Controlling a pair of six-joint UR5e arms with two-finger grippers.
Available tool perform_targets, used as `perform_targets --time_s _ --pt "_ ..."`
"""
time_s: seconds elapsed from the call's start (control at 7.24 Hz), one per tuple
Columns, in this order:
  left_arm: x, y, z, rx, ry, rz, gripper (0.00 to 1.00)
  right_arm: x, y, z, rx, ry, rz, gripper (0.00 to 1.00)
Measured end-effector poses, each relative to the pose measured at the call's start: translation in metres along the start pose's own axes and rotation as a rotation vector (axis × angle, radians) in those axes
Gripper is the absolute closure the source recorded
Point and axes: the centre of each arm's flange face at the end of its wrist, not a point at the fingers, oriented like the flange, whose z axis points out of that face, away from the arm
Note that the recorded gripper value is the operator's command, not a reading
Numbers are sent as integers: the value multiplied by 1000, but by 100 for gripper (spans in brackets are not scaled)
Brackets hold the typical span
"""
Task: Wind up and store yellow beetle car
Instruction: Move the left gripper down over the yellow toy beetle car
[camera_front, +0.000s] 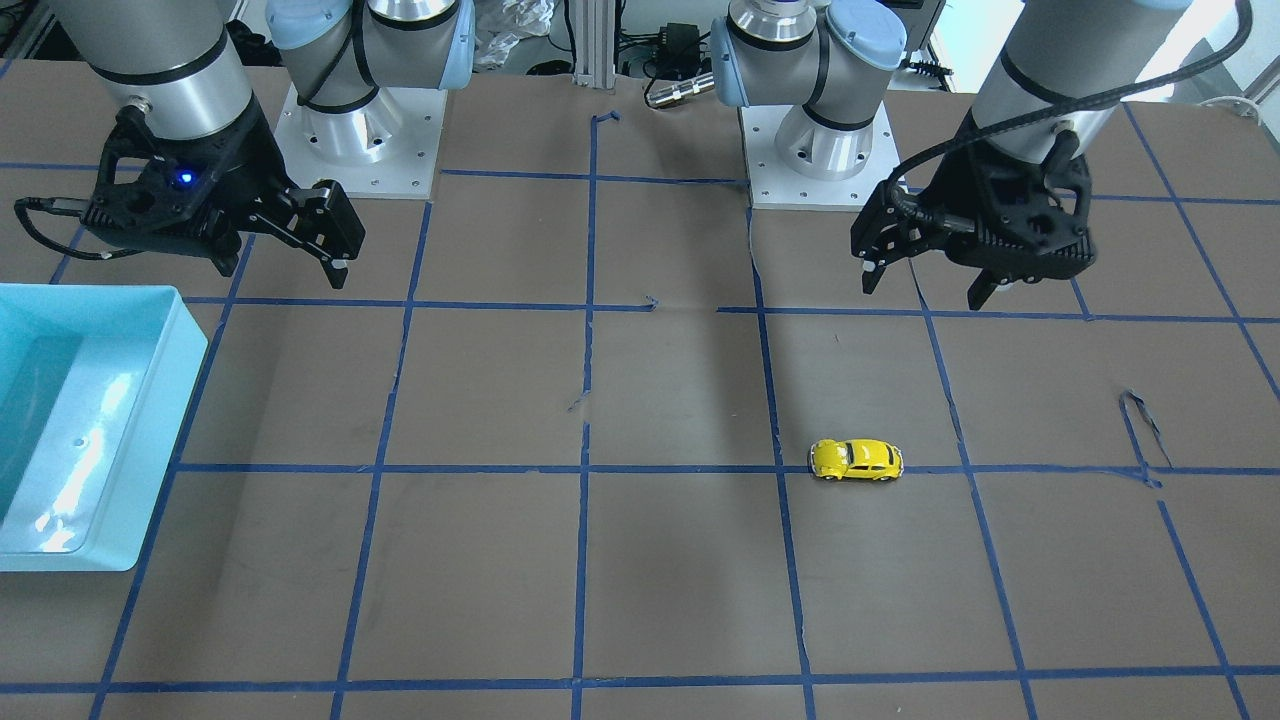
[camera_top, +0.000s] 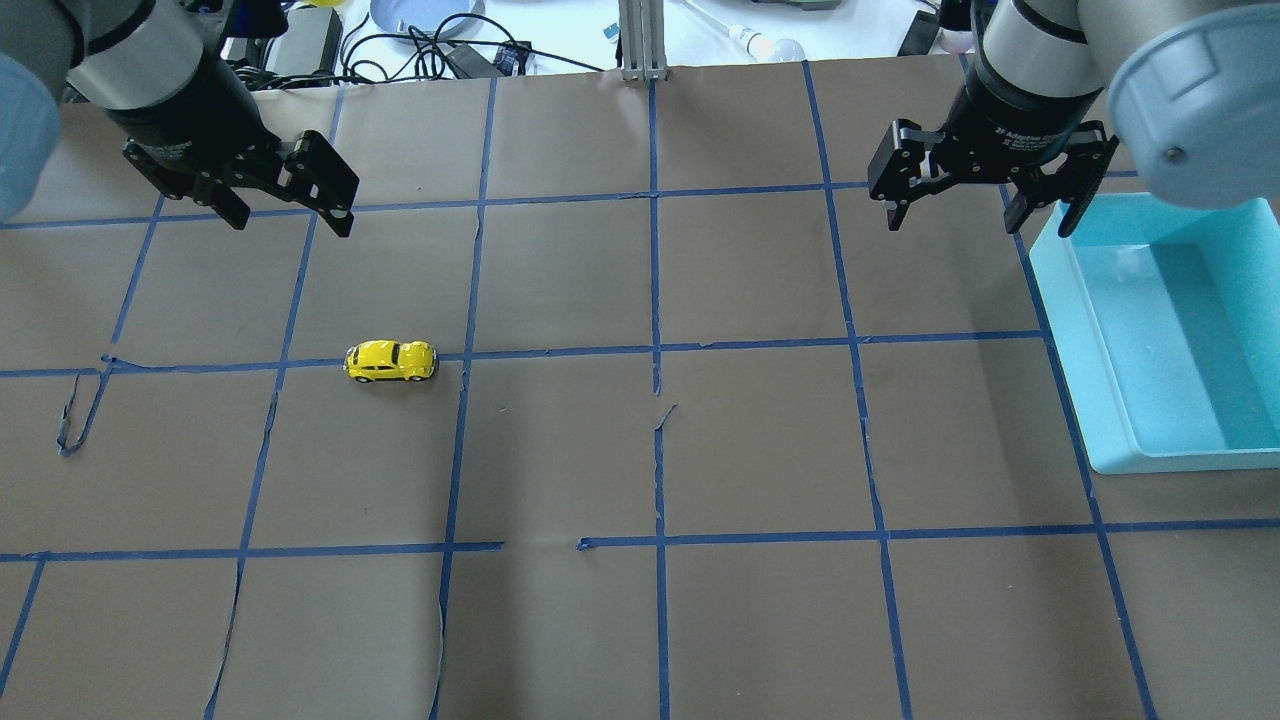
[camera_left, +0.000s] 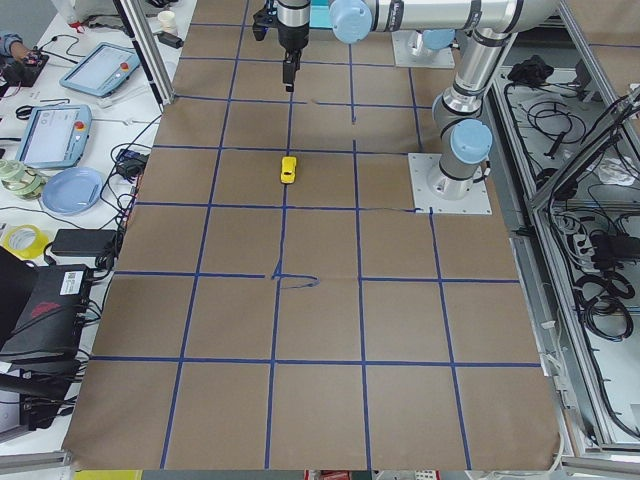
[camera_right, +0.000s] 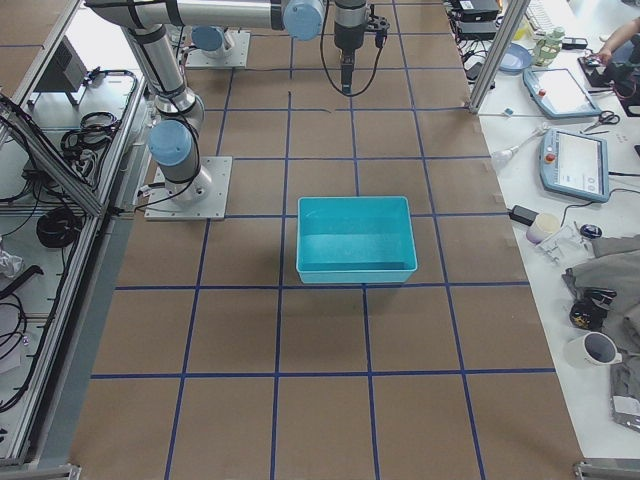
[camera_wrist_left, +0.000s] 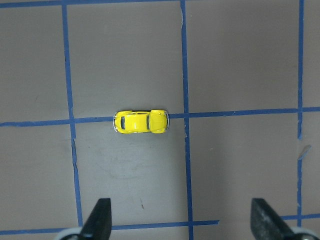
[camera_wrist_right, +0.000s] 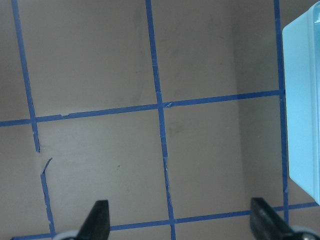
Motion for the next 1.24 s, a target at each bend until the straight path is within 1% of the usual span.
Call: perform_targets --time_s 0.28,0.41,0.55,0.69,0.97,1.11,1.24 --pt "-15 -5 66 5 -6 259 3 0 0 0 4 0 2 0" --pt "-26 -5 96 -10 2 379 0 0 0 0 3 0 5 0" --pt "-40 -7 120 -28 14 481 1 0 0 1 2 0 6 0" --pt "-51 -12 138 -32 18 584 1 -1 0 1 2 0 6 0" --pt "-63 -28 169 -14 5 891 1 -1 0 1 1 0 7 0" --pt "-65 -33 182 -12 5 1020 1 -1 0 2 -1 0 9 0" --pt "-66 -36 192 -16 12 1126 0 -1 0 2 -2 0 10 0"
